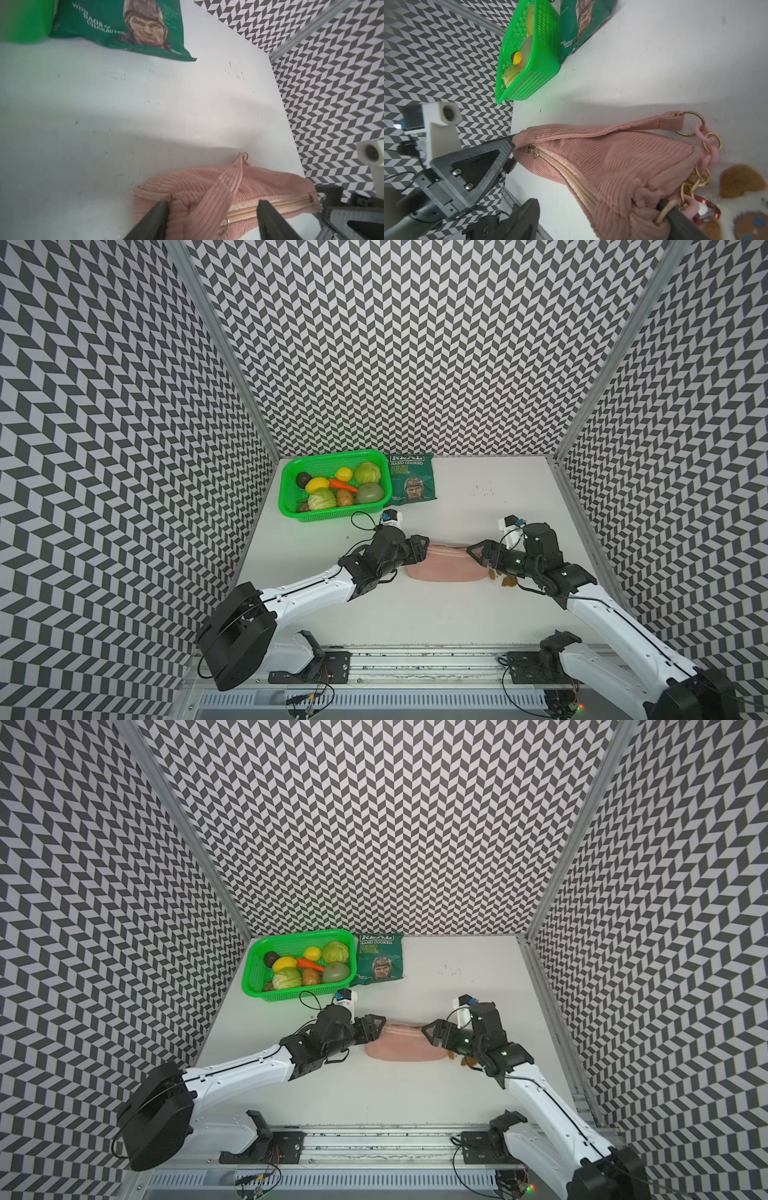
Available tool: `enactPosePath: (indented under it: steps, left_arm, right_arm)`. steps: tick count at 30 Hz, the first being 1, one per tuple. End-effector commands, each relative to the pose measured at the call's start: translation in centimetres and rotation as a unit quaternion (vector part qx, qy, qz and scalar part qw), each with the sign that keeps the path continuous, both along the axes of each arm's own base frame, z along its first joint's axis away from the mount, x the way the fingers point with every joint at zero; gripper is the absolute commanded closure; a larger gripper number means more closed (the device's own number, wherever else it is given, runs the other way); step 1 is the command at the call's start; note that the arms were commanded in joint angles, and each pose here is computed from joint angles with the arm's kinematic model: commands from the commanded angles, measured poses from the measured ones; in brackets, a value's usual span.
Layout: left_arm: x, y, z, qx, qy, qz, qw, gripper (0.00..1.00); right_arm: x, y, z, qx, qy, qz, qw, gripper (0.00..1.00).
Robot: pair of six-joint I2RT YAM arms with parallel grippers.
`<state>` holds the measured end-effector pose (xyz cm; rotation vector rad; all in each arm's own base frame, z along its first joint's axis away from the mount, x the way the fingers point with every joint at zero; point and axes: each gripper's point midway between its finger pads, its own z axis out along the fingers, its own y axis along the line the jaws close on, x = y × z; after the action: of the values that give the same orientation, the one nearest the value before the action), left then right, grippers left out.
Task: Remove the decoration from the bag
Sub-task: Move the bag to the center of the board.
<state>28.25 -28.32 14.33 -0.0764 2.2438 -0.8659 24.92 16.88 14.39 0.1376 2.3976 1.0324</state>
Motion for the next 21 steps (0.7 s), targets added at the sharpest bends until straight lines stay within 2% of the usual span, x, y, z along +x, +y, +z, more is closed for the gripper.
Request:
enactPosePath:
  steps: [1, 5, 8, 13, 18, 21]
  left_arm:
    - [0.1, 0.0, -0.4, -0.007, -0.006, 0.004, 1.0, 0.43]
    - [1.0, 1.7, -1.1, 0.008, -0.007, 0.039, 0.999, 0.7]
    - [3.0, 4.8, -1.5, 0.022, -0.008, 0.085, 0.996, 0.9]
    - [6.2, 9.6, -1.5, 0.045, -0.02, 0.14, 0.989, 0.91]
    - [8.2, 12.9, -1.3, 0.081, -0.031, 0.18, 0.98, 0.91]
    - [8.6, 14.2, -0.9, 0.082, -0.033, 0.199, 0.976, 0.82]
  right_arm:
    - [0.8, 1.6, 0.8, 0.023, -0.017, 0.009, 1.0, 0.13]
    - [1.3, 3.4, 1.0, 0.031, -0.016, 0.023, 0.999, 0.13]
    - [1.9, 5.2, 1.3, 0.041, -0.017, 0.036, 0.998, 0.13]
    - [2.6, 8.3, 2.1, 0.061, -0.027, 0.059, 0.996, 0.13]
    - [3.0, 11.5, 2.2, 0.073, -0.03, 0.082, 0.994, 0.13]
    - [3.5, 12.1, 2.4, 0.073, -0.039, 0.086, 0.993, 0.12]
